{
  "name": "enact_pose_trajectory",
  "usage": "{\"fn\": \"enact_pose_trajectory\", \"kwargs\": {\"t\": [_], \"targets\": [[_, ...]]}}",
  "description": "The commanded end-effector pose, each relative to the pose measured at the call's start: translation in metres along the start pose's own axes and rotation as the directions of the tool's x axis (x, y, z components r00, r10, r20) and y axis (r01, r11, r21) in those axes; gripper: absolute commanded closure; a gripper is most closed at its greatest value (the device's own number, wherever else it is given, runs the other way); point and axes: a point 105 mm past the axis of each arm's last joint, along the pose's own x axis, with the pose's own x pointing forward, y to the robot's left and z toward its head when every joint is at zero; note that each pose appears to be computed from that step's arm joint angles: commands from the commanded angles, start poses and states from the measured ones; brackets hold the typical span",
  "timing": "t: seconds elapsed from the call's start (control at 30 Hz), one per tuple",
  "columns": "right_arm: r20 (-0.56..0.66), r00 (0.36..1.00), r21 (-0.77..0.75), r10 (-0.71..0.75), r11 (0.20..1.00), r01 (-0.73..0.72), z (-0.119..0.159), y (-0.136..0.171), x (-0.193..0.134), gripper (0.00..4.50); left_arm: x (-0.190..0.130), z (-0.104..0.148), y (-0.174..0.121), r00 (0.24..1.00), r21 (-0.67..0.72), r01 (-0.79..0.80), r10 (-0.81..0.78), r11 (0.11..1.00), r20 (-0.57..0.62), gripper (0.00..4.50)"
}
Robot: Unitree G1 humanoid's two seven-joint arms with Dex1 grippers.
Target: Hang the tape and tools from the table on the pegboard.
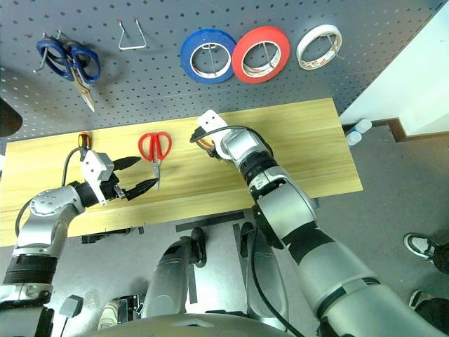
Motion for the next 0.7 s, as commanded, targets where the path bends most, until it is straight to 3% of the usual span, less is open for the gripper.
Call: {"fn": "enact_pose_trajectory", "kwargs": {"t": [0.03,0.23,0.4,0.57,0.7], "targets": [[0.052,0.989,0.063,0.136,0.988,-0.139,0.004,0.007,-0.013,2.34,-0.01,0.02,0.001,0.997,0.016,0.004,-0.006,1.0,0.08,0.0],[0.238,0.931,0.036,0.277,0.955,-0.293,0.019,0.021,-0.06,2.34,-0.022,0.033,-0.002,0.986,0.017,0.006,-0.008,1.0,0.164,0.0],[0.395,0.881,0.004,0.263,0.958,-0.287,0.033,0.025,-0.099,2.34,-0.031,0.045,0.001,0.969,0.01,-0.007,0.004,1.0,0.247,0.0],[0.628,0.698,-0.067,0.345,0.917,-0.393,0.071,0.042,-0.155,2.34,-0.035,0.061,0.008,0.949,0.02,-0.041,0.032,0.999,0.315,0.0],[0.733,0.586,-0.12,0.347,0.913,-0.39,0.096,0.048,-0.179,2.34,-0.038,0.072,0.012,0.933,0.027,-0.063,0.049,0.998,0.356,0.0]]}}
